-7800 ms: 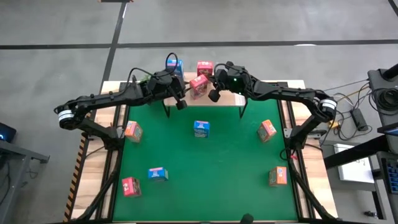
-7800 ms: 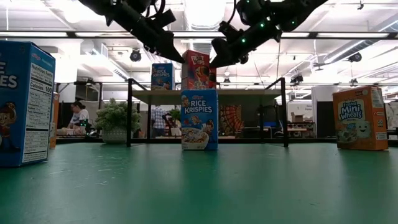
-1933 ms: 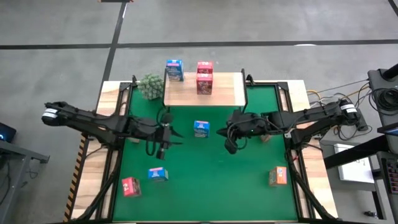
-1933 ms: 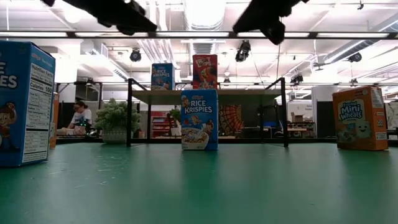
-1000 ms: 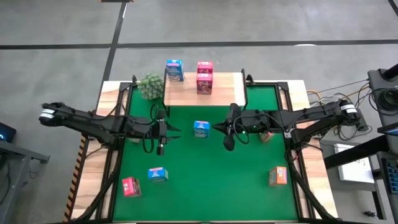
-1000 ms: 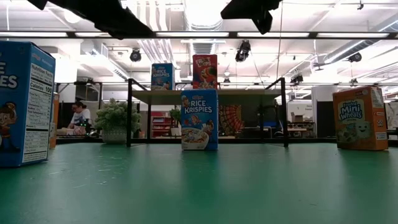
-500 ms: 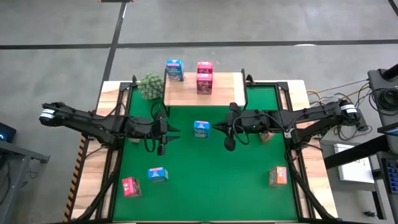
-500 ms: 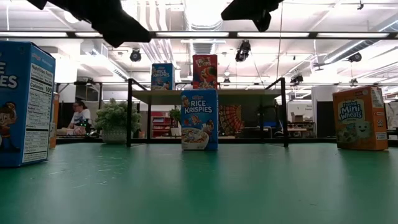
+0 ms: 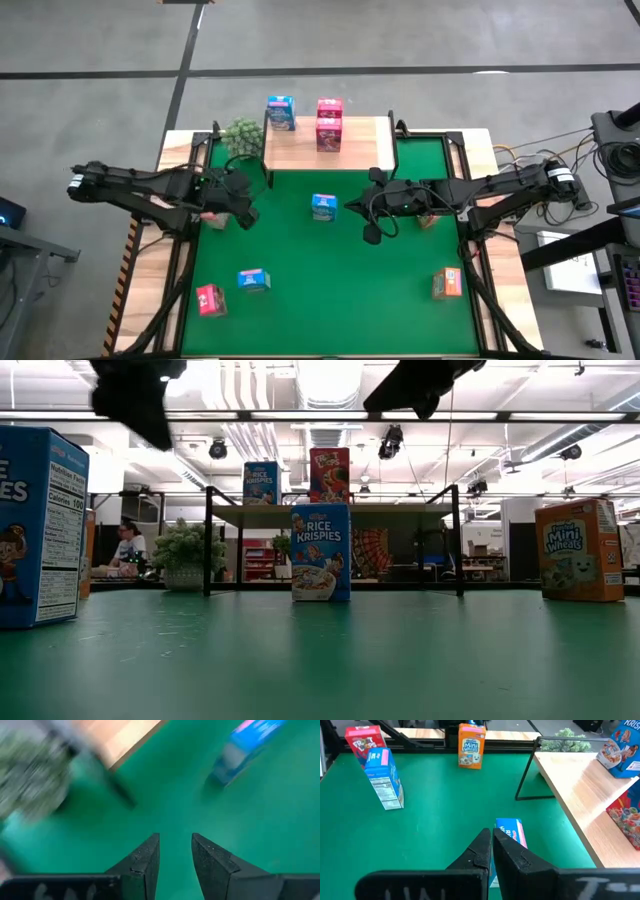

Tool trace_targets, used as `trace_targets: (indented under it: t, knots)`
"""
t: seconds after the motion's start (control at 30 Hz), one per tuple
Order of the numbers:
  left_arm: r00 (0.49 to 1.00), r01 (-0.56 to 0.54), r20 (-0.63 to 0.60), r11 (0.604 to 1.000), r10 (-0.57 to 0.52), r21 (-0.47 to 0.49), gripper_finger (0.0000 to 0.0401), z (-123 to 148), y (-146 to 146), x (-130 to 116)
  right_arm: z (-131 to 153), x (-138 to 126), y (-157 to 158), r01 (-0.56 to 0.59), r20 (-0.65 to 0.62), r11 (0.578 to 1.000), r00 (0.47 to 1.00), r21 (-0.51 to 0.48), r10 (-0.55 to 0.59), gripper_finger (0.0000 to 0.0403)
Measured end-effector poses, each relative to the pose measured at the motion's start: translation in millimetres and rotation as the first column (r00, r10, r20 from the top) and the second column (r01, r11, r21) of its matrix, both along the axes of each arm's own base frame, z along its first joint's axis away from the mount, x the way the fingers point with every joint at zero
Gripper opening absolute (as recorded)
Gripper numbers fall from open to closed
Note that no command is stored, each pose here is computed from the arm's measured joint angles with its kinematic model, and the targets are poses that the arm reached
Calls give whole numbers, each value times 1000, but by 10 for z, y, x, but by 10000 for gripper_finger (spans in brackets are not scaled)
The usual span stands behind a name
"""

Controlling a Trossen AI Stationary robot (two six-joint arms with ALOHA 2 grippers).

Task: Stack cereal on shelf
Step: Put the top left orange cereal box on the shelf

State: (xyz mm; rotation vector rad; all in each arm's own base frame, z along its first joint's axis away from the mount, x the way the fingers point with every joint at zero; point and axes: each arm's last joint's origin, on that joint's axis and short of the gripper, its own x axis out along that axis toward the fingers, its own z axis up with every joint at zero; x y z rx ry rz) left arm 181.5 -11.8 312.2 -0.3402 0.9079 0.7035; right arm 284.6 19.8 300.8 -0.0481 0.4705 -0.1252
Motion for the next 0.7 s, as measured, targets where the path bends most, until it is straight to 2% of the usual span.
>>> trace_targets:
  t: [0.17,0.33,0.57,0.7]
  knots:
    - [974,-171,-170,978,150,-120,103,63,64,-150,-17,-3,0,-18,-10,999,1000,-34,17,9]
    - [941,-290,-236,939,244,-184,139,-5,104,-262,-12,1,0,-43,-10,996,999,-83,42,9]
    - [887,-400,-309,905,342,-145,212,-297,148,-368,14,14,2,-68,9,988,997,-136,70,9]
    - [863,-434,-341,892,371,-127,234,-425,151,-411,4,9,1,-71,-4,988,997,-139,71,9]
